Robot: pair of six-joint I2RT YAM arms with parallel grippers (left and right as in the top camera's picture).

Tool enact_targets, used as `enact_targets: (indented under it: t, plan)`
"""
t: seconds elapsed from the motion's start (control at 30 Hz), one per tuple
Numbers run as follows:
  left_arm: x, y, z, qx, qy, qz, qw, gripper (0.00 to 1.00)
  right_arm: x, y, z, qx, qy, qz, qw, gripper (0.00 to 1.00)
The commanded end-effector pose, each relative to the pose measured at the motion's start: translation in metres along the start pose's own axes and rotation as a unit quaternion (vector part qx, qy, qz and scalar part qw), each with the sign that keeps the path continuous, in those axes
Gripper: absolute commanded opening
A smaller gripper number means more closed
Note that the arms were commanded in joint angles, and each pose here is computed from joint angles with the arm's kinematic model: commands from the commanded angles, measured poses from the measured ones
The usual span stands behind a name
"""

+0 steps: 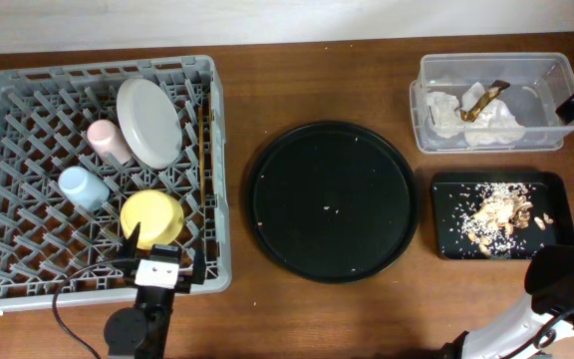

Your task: Sort waste into correct bins and load items into the dishwasher rack

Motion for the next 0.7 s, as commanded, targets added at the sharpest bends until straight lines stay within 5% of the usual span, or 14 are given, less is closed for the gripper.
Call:
enact_targets:
  t: [0.0, 0.67]
  plan:
    - [0.0004, 0.0052, 0.0031, 0.01, 0.006, -0.018, 1.0, 0.99, 0.005, -0.0027, -0.003, -0.002, -0.01, 0.002, 1.0, 0.99]
    - [0.0008, 0.0126, 0.0035, 0.03, 0.008, -0.041, 0.999, 0.99, 0.005, -0.0027, -0.003, -0.002, -0.01, 0.002, 1.0, 0.99]
Point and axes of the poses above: each gripper's point midway between its finger pads, its own x axis back along the fingers, its own y axis along the line the jaws close on, z = x × y, the point moved 1 cm from there along x, back along the fingers, and after that the axes turned 3 degrees about -x, right-handed, at the moved point
